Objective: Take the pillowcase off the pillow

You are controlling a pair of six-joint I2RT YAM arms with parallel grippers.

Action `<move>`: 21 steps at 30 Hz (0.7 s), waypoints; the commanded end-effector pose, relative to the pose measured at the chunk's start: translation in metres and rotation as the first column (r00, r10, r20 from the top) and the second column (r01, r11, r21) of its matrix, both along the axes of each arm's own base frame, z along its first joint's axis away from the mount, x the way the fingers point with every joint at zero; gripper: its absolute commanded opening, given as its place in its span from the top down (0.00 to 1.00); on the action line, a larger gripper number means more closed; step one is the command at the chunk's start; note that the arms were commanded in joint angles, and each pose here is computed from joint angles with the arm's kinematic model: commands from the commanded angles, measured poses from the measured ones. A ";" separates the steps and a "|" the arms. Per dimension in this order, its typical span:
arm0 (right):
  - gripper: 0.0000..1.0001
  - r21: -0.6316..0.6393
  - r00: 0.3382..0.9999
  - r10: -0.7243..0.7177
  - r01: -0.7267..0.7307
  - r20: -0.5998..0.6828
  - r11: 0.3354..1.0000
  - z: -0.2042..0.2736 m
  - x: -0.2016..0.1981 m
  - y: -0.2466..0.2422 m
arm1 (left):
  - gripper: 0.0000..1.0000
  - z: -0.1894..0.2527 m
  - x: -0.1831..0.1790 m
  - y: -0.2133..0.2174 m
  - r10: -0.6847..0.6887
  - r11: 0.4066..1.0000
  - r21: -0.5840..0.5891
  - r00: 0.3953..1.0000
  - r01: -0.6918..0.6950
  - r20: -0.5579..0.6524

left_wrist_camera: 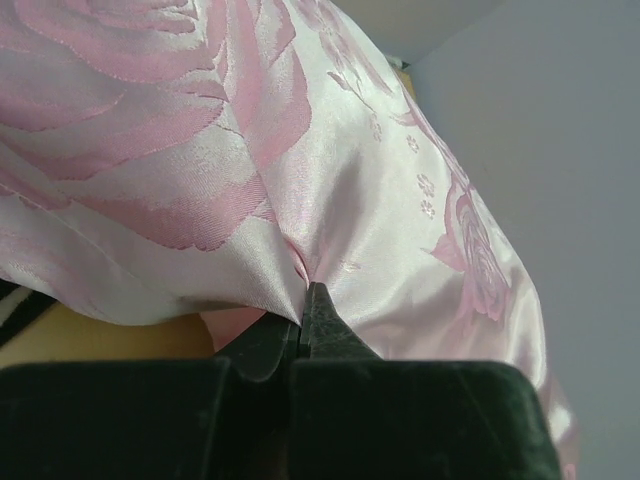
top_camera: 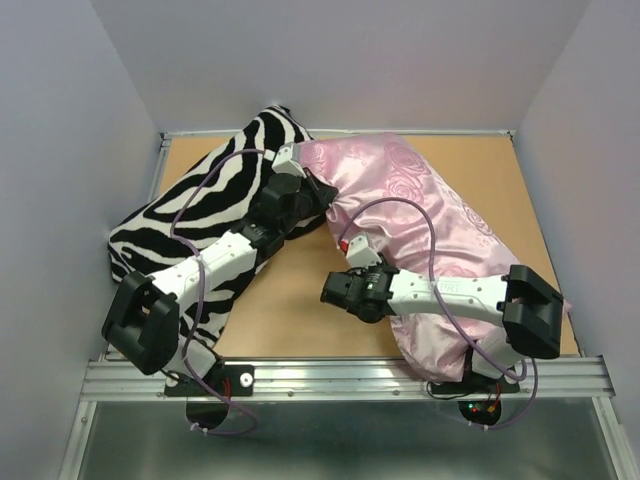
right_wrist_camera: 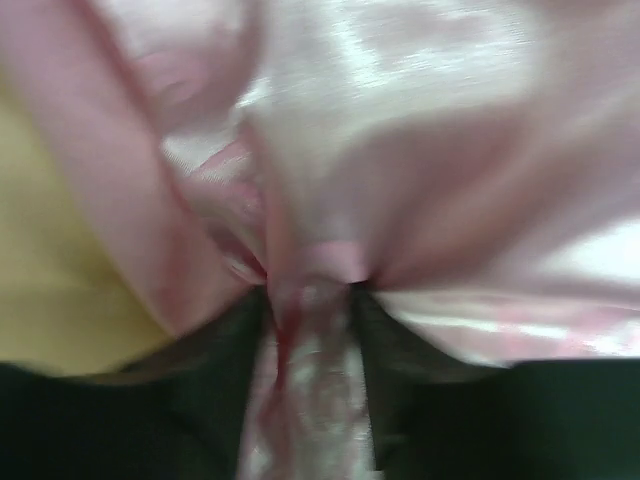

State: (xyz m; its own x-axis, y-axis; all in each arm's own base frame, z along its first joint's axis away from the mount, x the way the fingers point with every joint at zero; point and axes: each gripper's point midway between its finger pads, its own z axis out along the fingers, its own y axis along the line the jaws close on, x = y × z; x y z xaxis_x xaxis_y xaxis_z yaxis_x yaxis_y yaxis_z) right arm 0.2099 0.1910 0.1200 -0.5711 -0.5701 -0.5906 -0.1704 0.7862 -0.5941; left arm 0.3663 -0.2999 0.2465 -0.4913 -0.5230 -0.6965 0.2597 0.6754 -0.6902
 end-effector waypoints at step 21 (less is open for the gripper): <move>0.99 0.696 0.913 -0.103 -0.225 0.395 0.682 0.327 0.011 -0.026 | 1.00 0.279 -0.093 0.061 0.085 0.996 -0.046 0.864 -0.071 0.496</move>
